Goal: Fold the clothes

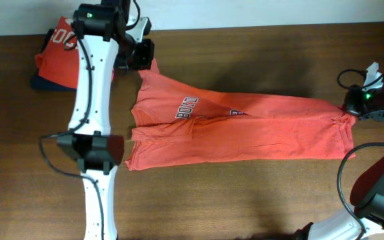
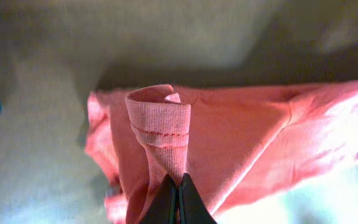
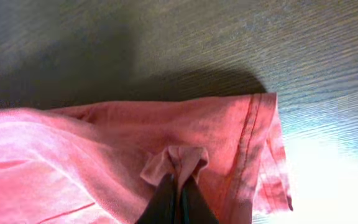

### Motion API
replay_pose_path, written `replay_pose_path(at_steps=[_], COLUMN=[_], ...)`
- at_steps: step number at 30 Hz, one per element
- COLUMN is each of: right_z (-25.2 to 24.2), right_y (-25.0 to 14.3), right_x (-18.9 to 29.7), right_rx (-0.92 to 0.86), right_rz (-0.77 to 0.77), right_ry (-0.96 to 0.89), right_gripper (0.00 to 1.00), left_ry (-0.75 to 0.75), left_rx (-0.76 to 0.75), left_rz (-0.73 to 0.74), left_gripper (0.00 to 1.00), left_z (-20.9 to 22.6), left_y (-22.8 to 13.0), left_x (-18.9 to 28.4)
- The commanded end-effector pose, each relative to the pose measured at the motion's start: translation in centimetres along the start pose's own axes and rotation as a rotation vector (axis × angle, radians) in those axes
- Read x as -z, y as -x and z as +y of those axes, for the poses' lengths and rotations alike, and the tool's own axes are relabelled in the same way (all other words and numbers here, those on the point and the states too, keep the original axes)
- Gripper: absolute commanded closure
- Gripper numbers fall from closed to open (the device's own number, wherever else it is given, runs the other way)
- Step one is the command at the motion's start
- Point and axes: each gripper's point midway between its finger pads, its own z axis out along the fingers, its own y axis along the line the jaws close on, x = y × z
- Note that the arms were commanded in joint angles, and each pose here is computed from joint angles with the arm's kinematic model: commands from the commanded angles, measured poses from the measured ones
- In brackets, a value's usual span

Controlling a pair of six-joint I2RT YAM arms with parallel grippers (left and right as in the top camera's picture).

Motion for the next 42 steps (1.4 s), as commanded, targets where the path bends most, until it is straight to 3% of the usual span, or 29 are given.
replay_pose_path(at_steps=[1,17,27,42], right_z=[0.0,-1.9,-3.8,-7.0], right_y=[0.5,-1.9,-3.0,-5.0], right_x=[1.9,4.2,2.9,-3.3], right_rx=[-0.008,-0.13,-0.157,-0.174], right_rz=[-0.026,0.089,0.155,0.344], right_ry=[-0.019,-0.165,-0.259,-0.316], right_gripper=[0.96,0.96,0.96,0.96], left_ry=[0.044,0.082,0.112,0.151], left_rx=[0.033,0.139,0.154,0.162], left_rz=[0.064,0.521,0.62,0.701], left_gripper=[0.99,0.99,0.99,0.99], left_z=[0.8,3.5,4.3,5.4], left_y=[-2.6,-13.7,-16.4,-18.7], left_x=[1.1,-5.4,-6.5,-7.3])
